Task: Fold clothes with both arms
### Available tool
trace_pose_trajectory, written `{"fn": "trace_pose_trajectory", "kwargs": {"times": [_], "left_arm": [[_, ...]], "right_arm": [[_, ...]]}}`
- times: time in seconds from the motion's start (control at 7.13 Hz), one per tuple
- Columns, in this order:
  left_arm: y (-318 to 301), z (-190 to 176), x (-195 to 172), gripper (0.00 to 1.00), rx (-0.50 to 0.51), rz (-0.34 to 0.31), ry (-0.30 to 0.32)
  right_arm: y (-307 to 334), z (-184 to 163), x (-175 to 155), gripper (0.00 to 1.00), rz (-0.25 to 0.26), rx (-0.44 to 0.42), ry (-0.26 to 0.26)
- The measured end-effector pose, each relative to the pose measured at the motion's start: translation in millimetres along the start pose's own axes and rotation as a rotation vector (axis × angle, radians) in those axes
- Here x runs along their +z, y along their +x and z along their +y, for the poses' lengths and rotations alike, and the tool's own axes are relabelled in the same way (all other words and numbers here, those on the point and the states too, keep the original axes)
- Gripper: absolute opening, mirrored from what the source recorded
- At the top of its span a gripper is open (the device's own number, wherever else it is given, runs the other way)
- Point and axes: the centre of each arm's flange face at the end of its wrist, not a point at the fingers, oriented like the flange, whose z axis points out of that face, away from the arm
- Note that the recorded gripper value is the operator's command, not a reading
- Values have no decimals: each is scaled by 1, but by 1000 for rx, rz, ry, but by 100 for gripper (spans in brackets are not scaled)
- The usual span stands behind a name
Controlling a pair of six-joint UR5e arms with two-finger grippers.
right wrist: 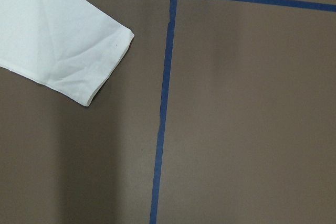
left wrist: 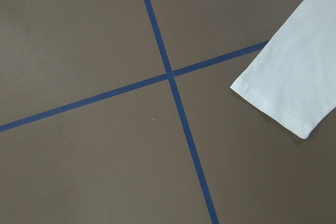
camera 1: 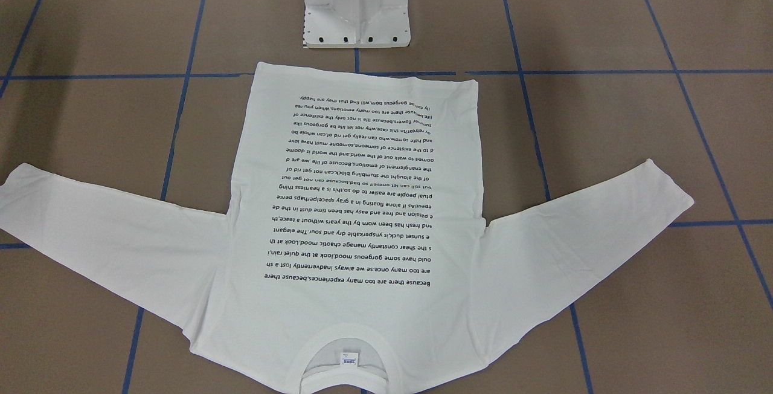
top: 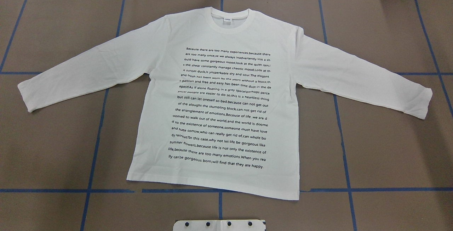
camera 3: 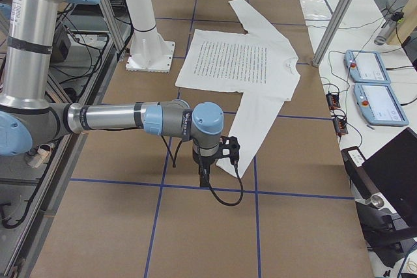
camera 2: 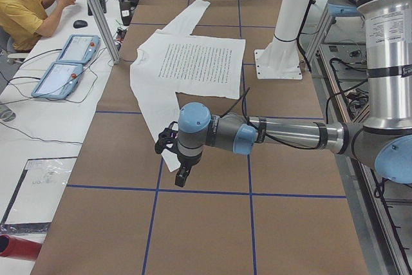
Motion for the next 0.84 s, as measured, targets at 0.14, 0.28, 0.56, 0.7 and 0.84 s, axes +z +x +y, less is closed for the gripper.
{"fn": "trace_pose_trajectory", "kwargs": {"times": [0.14,0.28,0.56,0.7,0.84], "left_arm": [[0,0,0,100,1,0,1],[1,-1,-2,100,4,0,3],[13,-8,-16,100,29,-3,32],[24,-15,-29,100,53,-7,60],[37,-29,-46,100,99,-16,114]], "right_arm": [[0,0,0,100,0,0,0],[-1,0,-1,100,-1,-1,1],[-5,-4,-5,100,-4,-13,11],[-12,-7,-14,100,-4,-31,30],[-27,-12,-30,100,-2,-68,73]]}}
